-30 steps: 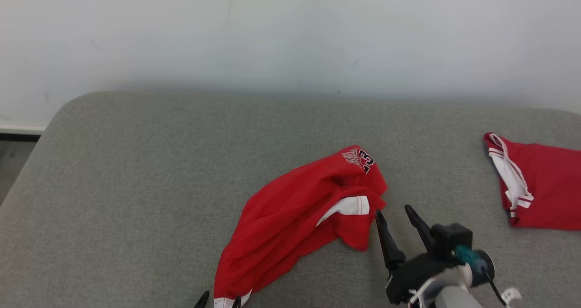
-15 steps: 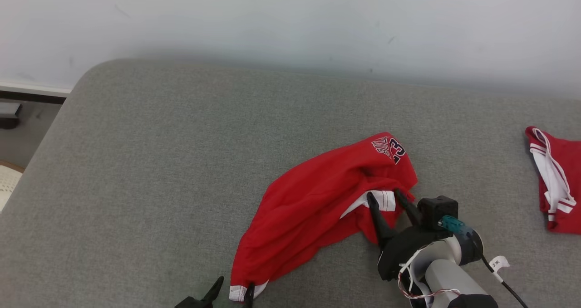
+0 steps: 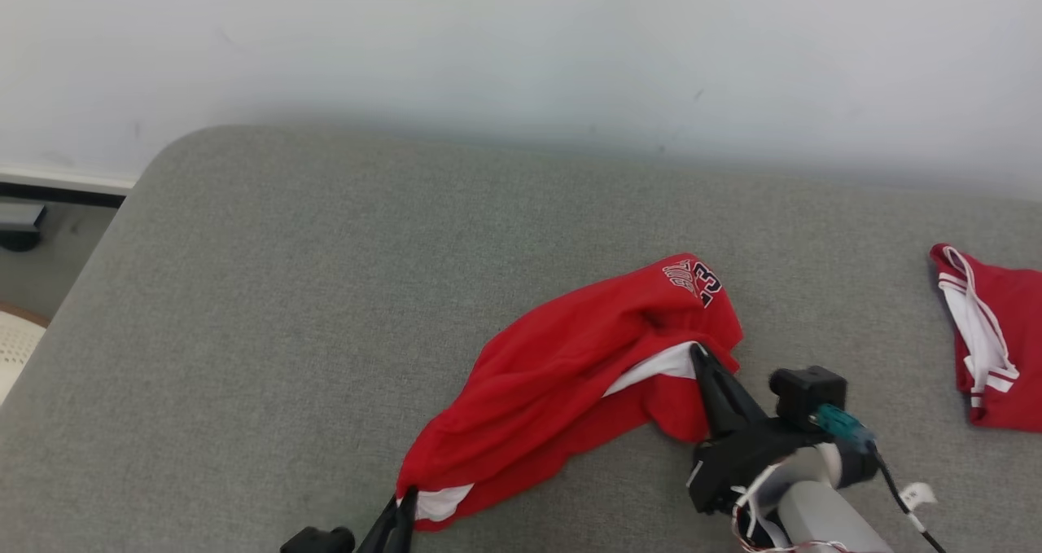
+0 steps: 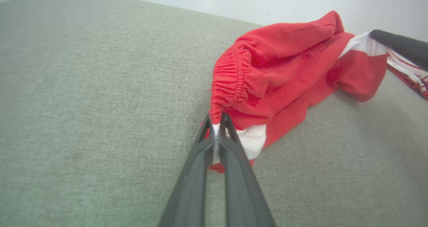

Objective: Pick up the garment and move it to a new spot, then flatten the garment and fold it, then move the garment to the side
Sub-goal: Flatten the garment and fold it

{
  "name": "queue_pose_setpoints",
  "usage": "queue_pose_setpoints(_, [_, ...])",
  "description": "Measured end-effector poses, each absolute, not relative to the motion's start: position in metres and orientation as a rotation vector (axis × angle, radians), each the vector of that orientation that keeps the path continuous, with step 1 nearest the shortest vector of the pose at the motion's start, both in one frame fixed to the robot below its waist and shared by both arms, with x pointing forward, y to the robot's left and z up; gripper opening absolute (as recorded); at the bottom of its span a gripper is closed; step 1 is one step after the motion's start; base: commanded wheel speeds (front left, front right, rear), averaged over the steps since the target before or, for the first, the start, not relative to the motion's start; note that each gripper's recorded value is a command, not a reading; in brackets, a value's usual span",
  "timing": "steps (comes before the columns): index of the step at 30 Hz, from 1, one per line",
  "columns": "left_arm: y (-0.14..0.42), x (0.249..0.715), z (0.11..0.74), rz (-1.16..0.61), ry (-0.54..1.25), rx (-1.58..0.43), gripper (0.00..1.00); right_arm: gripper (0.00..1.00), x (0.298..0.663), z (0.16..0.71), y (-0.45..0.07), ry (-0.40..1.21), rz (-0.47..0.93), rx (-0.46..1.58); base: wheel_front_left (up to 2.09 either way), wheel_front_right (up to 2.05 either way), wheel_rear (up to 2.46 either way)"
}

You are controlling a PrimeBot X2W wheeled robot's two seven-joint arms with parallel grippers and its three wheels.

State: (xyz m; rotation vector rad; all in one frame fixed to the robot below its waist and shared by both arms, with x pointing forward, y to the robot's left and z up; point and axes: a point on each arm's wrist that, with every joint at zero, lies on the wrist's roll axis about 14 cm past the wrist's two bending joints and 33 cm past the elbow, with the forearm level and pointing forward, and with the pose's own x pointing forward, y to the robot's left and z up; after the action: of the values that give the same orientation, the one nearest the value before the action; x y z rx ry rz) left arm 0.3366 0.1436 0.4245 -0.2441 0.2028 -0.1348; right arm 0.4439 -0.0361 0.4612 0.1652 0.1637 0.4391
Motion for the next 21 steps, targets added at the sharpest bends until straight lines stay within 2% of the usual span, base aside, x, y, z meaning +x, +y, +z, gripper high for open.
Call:
queue_pose_setpoints(8, [0.154,0.336,0.448,-0.141,0.119,-0.222,0.00,0.00,0.432,0.485,-0.066,0.074,0.394,0.173,0.00,0.00,0.00])
queue_pose_setpoints(12, [0.145,0.359,0.475,-0.214,0.048,-0.176,0.00,0.00,0.434,0.501,-0.070,0.030,0.391,0.186,0.00,0.00,0.00])
queue_pose_setpoints(17, [0.134,0.413,0.530,-0.311,-0.033,-0.114,0.00,0.00,0.464,0.536,-0.068,-0.040,0.425,0.146,0.00,0.00,0.00])
queue_pose_setpoints(21, [0.146,0.470,0.575,-0.316,-0.047,-0.118,0.00,0.00,0.508,0.575,-0.064,-0.081,0.451,0.084,0.00,0.00,0.00])
